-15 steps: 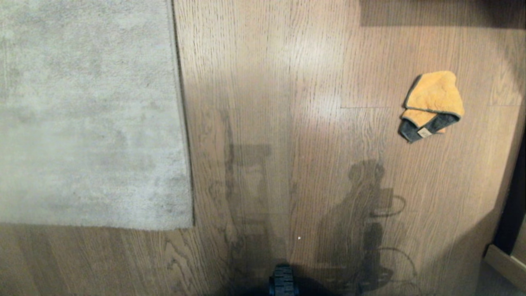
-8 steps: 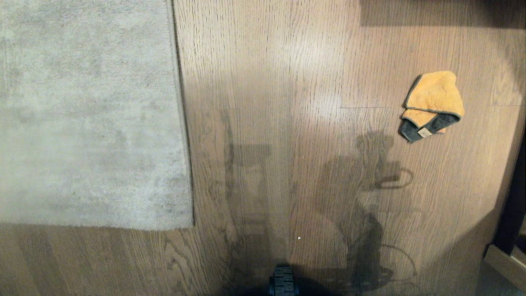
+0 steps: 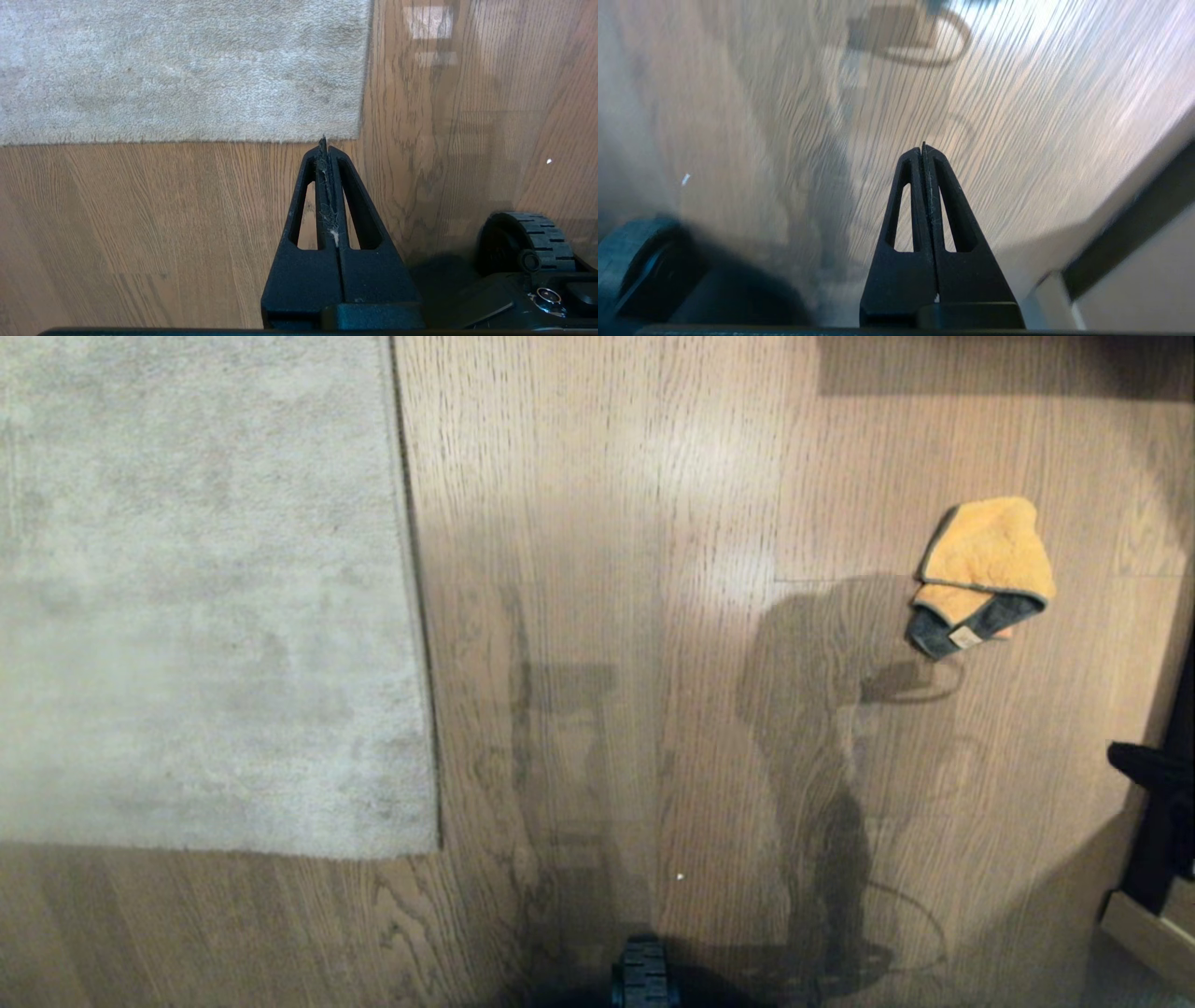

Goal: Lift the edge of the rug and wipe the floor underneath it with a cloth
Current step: Pick up the rag

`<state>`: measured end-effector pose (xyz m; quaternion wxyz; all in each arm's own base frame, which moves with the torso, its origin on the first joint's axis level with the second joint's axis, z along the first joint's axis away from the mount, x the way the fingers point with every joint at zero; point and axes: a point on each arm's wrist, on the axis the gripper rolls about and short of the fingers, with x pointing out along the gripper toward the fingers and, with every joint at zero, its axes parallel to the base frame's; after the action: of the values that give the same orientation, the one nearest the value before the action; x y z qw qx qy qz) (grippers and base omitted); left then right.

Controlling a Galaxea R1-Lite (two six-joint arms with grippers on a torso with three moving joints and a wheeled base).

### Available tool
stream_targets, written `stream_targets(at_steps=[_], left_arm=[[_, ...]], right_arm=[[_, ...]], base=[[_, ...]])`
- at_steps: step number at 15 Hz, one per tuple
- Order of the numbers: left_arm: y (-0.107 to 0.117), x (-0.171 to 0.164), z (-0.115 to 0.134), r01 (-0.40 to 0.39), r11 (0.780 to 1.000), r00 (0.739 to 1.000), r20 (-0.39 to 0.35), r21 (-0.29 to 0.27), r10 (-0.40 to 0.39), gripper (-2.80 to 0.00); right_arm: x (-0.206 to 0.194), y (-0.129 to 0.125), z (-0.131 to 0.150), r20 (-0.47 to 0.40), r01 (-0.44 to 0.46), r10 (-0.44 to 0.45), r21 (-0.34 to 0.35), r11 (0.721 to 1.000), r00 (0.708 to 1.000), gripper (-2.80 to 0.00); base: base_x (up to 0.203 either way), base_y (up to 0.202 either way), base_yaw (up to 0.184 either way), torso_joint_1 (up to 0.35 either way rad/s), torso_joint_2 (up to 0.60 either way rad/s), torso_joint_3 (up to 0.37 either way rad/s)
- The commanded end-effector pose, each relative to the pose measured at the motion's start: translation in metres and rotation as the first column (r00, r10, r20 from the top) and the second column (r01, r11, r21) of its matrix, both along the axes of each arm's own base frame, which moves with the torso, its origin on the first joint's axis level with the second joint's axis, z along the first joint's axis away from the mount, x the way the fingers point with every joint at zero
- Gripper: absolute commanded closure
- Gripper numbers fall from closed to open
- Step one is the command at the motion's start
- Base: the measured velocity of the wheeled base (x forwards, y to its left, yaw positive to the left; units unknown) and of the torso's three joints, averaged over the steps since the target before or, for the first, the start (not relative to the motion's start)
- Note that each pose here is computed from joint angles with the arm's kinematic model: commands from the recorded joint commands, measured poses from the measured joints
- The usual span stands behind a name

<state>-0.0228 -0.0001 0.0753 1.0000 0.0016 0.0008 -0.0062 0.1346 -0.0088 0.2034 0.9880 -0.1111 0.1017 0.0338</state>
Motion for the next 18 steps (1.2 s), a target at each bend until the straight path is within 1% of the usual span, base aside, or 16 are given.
stream_targets(at_steps=[1,3,4,5,8,10,14,16,18], left_arm=[[0.0,0.0,0.0,0.0,1.0,1.0,0.0,0.0,0.0,0.0],[0.0,0.0,0.0,0.0,1.0,1.0,0.0,0.0,0.0,0.0],[0.0,0.0,0.0,0.0,1.0,1.0,0.0,0.0,0.0,0.0],[0.0,0.0,0.0,0.0,1.0,1.0,0.0,0.0,0.0,0.0],[0.0,0.0,0.0,0.0,1.0,1.0,0.0,0.0,0.0,0.0],[0.0,0.0,0.0,0.0,1.0,1.0,0.0,0.0,0.0,0.0],[0.0,0.0,0.0,0.0,1.0,1.0,0.0,0.0,0.0,0.0],[0.0,0.0,0.0,0.0,1.0,1.0,0.0,0.0,0.0,0.0],[0.0,0.0,0.0,0.0,1.0,1.0,0.0,0.0,0.0,0.0]], right_arm=[[0.033,-0.007,0.005,-0.025,0.023,-0.023,0.002,1.0,0.999,0.0],[0.044,-0.017,0.009,-0.024,0.07,-0.07,0.005,0.998,0.997,0.0],[0.047,-0.023,0.009,-0.025,0.101,-0.1,0.006,0.995,0.995,-0.05],[0.05,-0.03,0.009,-0.033,0.134,-0.133,0.008,0.991,0.991,-2.8],[0.068,-0.045,0.008,-0.053,0.187,-0.185,0.024,0.982,0.981,-2.8],[0.086,-0.051,0.019,-0.024,0.203,-0.202,0.085,0.975,0.979,-2.8],[0.127,-0.062,0.035,-0.001,0.218,-0.222,0.193,0.957,0.975,-2.8],[0.141,-0.066,0.043,0.003,0.226,-0.235,0.274,0.935,0.972,-2.8],[0.148,-0.068,0.049,-0.017,0.236,-0.244,0.332,0.913,0.97,-2.8]], base=[[0.0,0.0,0.0,0.0,0.0,0.0],[0.0,0.0,0.0,0.0,0.0,0.0],[0.0,0.0,0.0,0.0,0.0,0.0],[0.0,0.0,0.0,0.0,0.0,0.0],[0.0,0.0,0.0,0.0,0.0,0.0],[0.0,0.0,0.0,0.0,0.0,0.0],[0.0,0.0,0.0,0.0,0.0,0.0],[0.0,0.0,0.0,0.0,0.0,0.0],[0.0,0.0,0.0,0.0,0.0,0.0]])
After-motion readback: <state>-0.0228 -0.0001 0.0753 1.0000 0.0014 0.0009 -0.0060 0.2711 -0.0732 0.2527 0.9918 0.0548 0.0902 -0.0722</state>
